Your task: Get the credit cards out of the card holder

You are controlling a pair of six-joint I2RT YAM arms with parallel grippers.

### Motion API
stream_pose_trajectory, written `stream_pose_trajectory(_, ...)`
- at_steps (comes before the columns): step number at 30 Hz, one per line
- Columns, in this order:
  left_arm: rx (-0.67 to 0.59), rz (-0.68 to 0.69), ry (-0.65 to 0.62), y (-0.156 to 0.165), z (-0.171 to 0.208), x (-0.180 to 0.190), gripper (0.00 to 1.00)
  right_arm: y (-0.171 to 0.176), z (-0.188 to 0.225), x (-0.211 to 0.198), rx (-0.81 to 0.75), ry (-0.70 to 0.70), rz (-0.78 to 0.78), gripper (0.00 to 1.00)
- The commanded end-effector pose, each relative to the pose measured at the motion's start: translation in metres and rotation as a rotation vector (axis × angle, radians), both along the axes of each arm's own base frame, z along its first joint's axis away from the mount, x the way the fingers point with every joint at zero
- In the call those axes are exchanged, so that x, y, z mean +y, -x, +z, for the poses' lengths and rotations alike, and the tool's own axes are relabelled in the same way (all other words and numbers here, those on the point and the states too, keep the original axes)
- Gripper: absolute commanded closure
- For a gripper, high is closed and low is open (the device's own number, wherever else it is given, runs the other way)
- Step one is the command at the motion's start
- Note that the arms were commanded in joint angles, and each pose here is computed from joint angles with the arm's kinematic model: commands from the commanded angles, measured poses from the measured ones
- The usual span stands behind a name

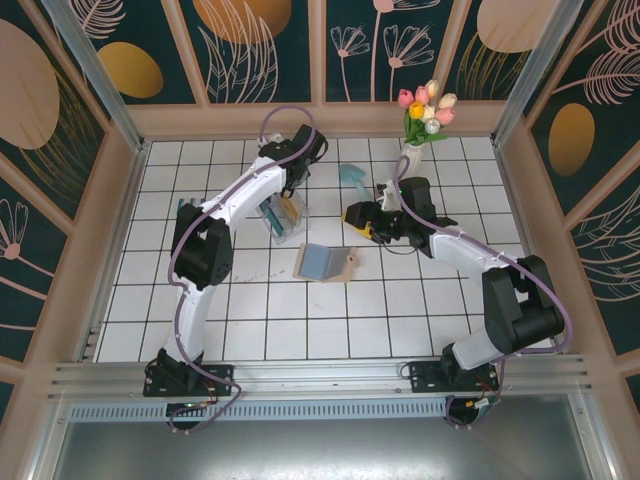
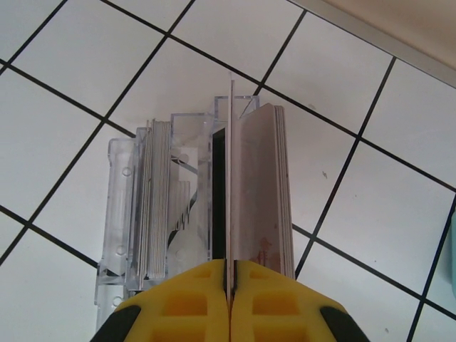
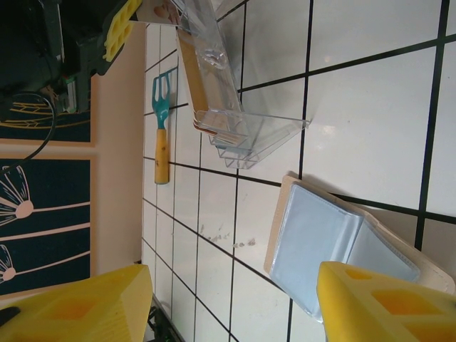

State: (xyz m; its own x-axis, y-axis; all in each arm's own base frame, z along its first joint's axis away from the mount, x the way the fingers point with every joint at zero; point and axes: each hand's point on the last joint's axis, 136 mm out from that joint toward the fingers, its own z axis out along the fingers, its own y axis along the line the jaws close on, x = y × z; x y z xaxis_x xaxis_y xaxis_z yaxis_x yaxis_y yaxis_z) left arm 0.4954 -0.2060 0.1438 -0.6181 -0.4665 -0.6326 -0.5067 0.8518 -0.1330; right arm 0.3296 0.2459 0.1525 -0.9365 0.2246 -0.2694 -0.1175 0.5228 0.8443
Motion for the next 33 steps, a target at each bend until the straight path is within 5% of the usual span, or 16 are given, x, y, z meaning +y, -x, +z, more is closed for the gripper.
stream_pose_trajectory(1,-0.005,0.005,-0.054,-0.001,0.01,0.008,0.97,0.001,-0.003,-0.001,-0.005,0.009,0.014,0.36)
stream_pose_trajectory(21,0.041,0.0,-0.082,-0.002,-0.016,0.009,0.97,0.0,0.02,0.001,-0.036,-0.015,0.028,0.36)
stream_pose_trajectory(33,0.063,-0.021,-0.086,-0.003,-0.025,0.006,0.86,-0.001,0.024,0.001,-0.045,-0.014,0.028,0.36)
